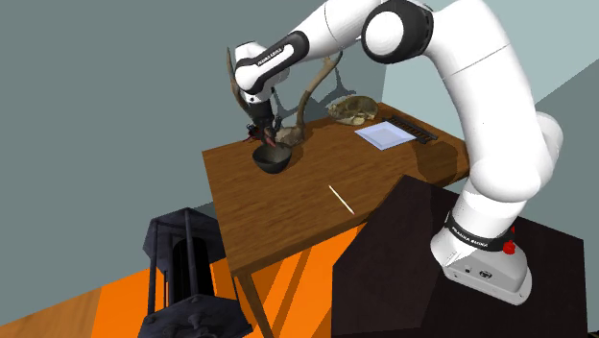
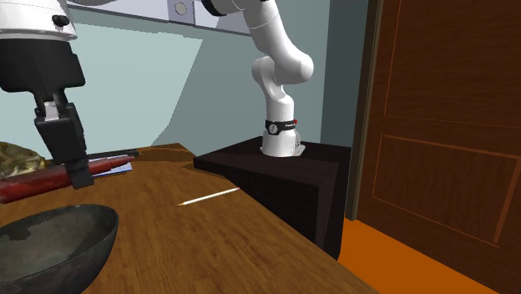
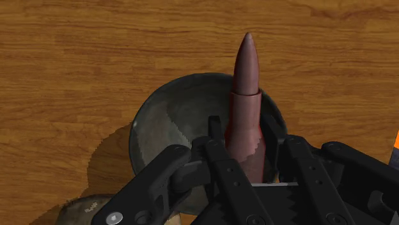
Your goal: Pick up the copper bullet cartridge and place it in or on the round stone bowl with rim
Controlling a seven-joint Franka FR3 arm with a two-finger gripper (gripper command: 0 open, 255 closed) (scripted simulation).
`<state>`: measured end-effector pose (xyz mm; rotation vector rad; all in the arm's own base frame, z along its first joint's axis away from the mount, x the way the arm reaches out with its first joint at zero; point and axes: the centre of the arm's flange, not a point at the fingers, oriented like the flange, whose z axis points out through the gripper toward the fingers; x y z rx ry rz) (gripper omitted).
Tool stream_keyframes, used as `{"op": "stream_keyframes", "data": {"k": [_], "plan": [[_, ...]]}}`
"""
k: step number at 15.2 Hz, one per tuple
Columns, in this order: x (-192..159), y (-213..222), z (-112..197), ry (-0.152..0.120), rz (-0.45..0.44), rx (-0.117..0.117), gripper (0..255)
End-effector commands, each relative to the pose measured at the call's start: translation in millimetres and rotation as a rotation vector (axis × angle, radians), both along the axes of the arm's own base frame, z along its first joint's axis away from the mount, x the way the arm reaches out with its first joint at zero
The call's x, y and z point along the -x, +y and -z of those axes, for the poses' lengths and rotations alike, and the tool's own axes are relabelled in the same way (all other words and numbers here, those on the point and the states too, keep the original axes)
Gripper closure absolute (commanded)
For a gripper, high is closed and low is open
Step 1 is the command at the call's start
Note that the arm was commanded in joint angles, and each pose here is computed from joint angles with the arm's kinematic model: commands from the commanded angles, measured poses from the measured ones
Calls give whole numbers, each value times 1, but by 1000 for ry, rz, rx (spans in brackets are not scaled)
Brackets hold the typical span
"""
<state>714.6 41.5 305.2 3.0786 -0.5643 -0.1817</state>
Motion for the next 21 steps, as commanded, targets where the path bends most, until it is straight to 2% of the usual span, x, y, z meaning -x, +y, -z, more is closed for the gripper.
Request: {"op": "stream_keyframes", "data": {"k": [1,3,16,21], "plan": [[-17,-21,0,1,0,0,255],[-30,-36,0,1,0,0,255],[-30,-36,72,1,0,0,255],[-30,-36,72,1,0,0,255]]}}
